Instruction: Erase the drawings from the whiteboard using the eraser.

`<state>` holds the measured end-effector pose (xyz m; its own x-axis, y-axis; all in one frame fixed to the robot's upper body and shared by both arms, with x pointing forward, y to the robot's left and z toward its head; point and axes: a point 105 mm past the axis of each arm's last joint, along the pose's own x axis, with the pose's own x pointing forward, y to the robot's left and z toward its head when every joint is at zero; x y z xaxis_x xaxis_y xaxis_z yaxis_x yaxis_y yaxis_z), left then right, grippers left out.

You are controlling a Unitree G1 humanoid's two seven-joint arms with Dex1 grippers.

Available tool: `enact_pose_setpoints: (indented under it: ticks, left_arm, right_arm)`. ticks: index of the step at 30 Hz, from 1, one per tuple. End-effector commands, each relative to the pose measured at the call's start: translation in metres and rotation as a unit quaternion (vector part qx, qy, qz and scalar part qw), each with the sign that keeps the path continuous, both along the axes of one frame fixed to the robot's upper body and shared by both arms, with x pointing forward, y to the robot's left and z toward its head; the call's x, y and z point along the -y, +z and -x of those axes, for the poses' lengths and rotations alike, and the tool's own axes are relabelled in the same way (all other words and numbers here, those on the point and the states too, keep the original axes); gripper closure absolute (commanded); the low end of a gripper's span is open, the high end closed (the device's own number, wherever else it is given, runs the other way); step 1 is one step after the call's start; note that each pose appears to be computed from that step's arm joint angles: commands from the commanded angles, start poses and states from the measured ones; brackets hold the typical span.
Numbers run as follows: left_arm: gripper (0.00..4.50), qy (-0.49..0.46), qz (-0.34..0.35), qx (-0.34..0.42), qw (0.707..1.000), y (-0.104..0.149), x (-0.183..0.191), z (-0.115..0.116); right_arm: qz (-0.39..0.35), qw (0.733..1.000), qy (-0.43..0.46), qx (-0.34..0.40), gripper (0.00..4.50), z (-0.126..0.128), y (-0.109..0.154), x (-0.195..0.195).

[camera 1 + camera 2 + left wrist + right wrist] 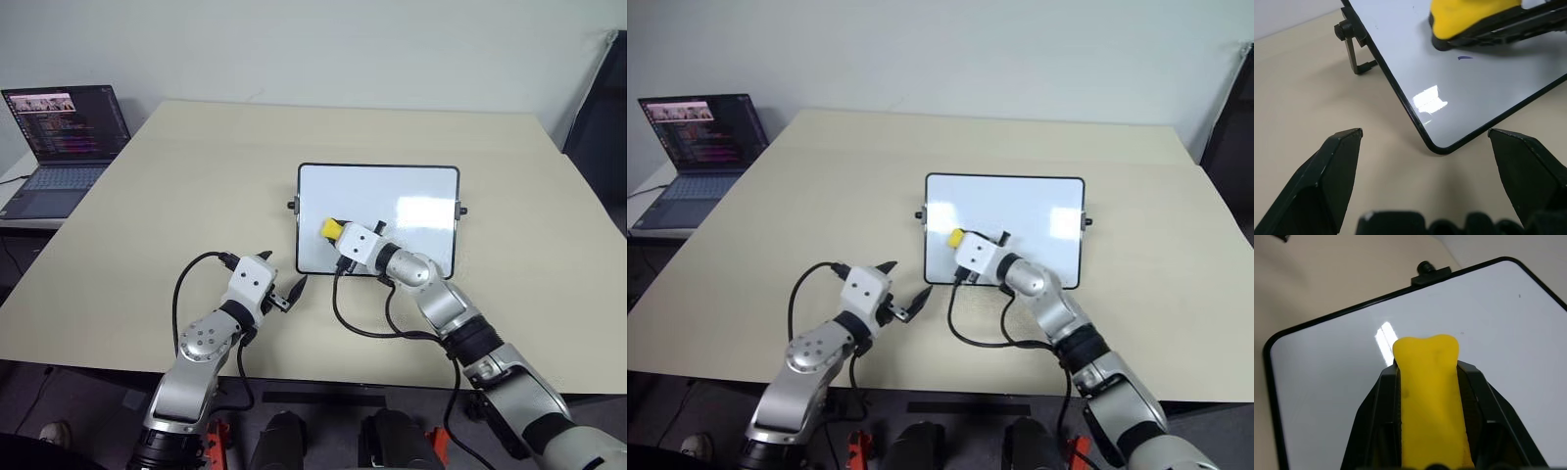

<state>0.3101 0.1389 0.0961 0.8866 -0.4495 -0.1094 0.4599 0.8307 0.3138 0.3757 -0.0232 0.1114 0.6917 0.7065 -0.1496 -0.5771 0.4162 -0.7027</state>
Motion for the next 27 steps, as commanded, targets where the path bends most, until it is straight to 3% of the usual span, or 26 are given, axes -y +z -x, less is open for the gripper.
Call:
enact_pose_setpoints:
  ticks: [1, 10, 23, 27]
  left_arm:
    - [0.00, 0.000, 0.001, 0.030, 1.000, 0.014, -0.001, -0.004]
    - [0.00, 0.000, 0.004, 0.033, 0.999, 0.015, -0.001, -0.003]
    - [0.00, -0.009, 0.006, 0.030, 1.000, 0.012, 0.006, 0.001]
    - [0.00, -0.013, 0.008, 0.031, 0.999, 0.013, 0.008, -0.002]
  right_arm:
    - [0.055, 0.996, -0.030, -0.071, 3.33, 0.004, -0.044, 0.025]
    - [0.050, 0.996, -0.029, -0.069, 3.33, -0.001, -0.038, 0.019]
    - [0.071, 0.993, -0.039, -0.081, 3.33, 0.013, -0.046, 0.051]
    - [0.050, 0.995, -0.049, -0.073, 3.33, 0.015, -0.036, 0.058]
